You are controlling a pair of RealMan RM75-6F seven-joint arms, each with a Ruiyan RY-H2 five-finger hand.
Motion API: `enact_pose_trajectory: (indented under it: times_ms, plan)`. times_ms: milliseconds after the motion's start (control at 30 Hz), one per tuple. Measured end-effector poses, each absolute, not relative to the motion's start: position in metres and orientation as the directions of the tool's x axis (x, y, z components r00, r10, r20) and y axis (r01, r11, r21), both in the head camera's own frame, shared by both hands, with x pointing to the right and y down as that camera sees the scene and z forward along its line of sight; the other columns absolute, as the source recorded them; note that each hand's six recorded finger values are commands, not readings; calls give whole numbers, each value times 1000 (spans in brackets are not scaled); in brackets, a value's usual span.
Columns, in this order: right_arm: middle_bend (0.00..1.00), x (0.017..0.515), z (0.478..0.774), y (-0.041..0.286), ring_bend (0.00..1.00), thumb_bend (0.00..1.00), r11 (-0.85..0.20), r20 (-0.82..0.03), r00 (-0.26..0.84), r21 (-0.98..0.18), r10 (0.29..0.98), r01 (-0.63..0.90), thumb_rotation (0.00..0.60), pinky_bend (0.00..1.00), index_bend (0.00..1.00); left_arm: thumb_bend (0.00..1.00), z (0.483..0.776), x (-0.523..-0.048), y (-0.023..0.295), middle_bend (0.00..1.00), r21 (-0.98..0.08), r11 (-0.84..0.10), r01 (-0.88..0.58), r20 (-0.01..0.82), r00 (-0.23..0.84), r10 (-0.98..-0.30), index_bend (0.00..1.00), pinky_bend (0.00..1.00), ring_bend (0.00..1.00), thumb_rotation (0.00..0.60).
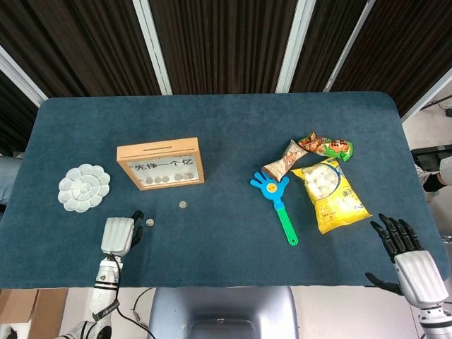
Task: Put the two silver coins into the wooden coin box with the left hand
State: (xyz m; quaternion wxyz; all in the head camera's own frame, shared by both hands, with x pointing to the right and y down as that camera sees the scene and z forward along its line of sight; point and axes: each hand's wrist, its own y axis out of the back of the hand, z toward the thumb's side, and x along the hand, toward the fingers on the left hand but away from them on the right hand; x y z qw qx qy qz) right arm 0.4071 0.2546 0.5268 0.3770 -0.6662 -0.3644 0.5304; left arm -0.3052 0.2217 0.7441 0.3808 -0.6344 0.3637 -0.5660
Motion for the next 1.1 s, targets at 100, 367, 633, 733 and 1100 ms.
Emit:
enact_pose_trajectory:
  times_ms: [100, 367, 633, 733, 1100]
  plan:
    - [0, 406, 527, 254, 0, 92, -451, -432, 173, -889, 885, 85, 600, 0, 0, 408, 747, -300, 222, 1000, -893, -450, -26, 445, 99, -890, 436, 1000, 1000, 600]
    - [0, 406, 528, 253, 0, 92, -455, -436, 174, -886, 883, 85, 600, 0, 0, 393, 751, -295, 225, 1000, -887, -463, 0, 460, 106, -882, 437, 1000, 1000, 600]
    - [0, 407, 527, 253, 0, 92, -453, -434, 173, -887, 884, 89, 600, 0, 0, 391, 760, -293, 229, 1000, -869, -493, 38, 494, 89, -865, 433, 1000, 1000, 600]
    - [0, 407, 527, 253, 0, 92, -453, -434, 175, -887, 884, 88, 600, 0, 0, 391, 761, -293, 230, 1000, -866, -498, 44, 499, 90, -862, 433, 1000, 1000, 600]
    - [0, 407, 527, 253, 0, 92, -452, -434, 172, -887, 884, 89, 600, 0, 0, 392, 761, -290, 229, 1000, -869, -492, 49, 495, 97, -864, 433, 1000, 1000, 600]
